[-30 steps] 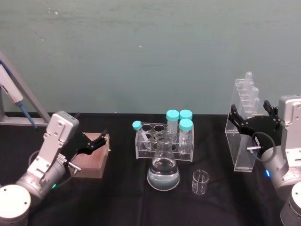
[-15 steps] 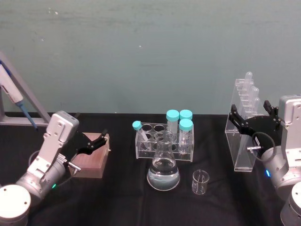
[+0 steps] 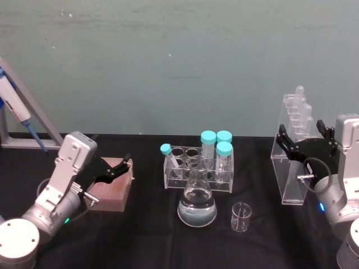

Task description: Place the experimental apparatus aside using one hand.

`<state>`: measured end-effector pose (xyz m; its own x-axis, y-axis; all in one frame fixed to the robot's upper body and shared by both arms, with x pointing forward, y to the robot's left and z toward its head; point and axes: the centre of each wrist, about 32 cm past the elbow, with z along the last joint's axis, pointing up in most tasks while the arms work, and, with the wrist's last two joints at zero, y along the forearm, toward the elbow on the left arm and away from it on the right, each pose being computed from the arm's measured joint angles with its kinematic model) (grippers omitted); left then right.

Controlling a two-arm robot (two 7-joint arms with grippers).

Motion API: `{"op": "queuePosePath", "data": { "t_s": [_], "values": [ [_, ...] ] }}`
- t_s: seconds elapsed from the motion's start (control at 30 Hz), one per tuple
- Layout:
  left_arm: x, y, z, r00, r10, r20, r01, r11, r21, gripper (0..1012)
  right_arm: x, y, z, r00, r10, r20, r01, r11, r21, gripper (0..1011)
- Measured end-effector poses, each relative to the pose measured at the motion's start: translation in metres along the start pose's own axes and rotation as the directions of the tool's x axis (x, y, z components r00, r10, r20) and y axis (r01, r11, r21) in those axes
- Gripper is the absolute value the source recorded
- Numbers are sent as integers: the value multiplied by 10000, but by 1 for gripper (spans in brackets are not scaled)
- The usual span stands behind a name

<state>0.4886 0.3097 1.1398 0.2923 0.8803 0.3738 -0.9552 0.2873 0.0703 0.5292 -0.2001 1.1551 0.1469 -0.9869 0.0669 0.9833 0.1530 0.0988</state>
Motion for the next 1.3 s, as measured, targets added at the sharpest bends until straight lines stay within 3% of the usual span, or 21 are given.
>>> {"op": "queuePosePath", "data": {
  "t_s": [0.23,0.43,1.3],
  "values": [
    [0,0,0,10000,0,0,0,10000,0,1000,0,0,1,10000,-6,0,6,10000,3,829],
    [0,0,0,10000,0,0,0,10000,-1,1000,0,0,1,10000,-11,0,11,10000,3,635],
    [0,0,0,10000,0,0,0,10000,0,1000,9,1,3,10000,86,45,-86,10000,12,607]
  ]
}}
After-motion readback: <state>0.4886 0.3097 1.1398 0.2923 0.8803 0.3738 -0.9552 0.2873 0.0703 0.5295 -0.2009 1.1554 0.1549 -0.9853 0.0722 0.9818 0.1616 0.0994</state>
